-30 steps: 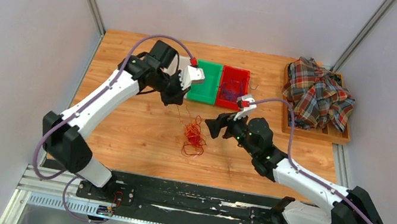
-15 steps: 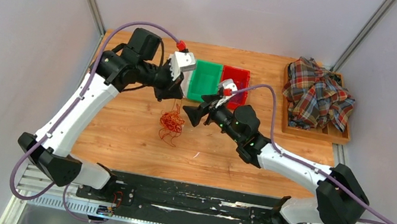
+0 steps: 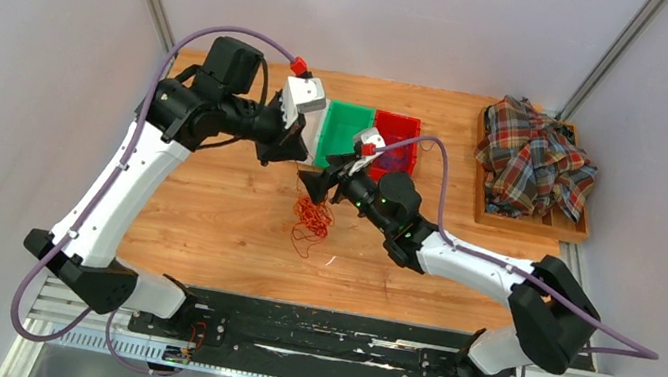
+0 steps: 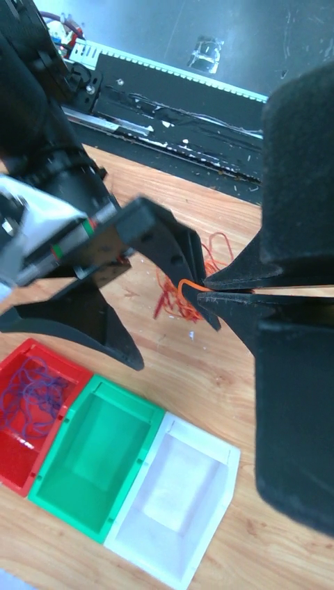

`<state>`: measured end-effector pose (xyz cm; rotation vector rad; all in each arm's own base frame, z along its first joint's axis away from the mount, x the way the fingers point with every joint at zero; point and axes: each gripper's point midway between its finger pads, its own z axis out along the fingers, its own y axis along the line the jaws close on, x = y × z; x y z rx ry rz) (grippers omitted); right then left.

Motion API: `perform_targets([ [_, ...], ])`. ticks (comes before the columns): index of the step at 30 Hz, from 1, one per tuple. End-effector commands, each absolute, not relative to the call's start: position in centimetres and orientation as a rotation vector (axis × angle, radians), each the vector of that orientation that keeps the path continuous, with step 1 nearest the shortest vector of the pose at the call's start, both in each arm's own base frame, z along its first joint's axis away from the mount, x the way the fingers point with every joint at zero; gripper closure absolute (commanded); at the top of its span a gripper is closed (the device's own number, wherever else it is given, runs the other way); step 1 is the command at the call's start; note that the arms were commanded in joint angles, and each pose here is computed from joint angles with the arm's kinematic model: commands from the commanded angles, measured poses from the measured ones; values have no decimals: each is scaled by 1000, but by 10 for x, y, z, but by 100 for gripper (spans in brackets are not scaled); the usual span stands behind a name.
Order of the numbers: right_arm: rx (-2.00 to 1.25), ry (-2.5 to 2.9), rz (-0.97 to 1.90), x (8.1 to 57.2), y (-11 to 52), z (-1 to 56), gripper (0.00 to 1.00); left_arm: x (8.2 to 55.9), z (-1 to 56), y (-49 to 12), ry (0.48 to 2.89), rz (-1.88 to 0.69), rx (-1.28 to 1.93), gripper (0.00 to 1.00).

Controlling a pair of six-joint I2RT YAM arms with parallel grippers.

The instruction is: Untangle the cables

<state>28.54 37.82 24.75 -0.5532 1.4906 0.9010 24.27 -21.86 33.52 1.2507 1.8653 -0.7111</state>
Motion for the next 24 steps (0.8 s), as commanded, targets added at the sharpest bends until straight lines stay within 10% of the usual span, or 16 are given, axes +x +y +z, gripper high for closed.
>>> perform_targets([
  [1,-502,1442,866,302,389,262,28,226,369,-222,1773,-770,1240,99],
  [24,-468,1655,803,303,408,119,29,245,536,-213,1381,-519,1055,100],
])
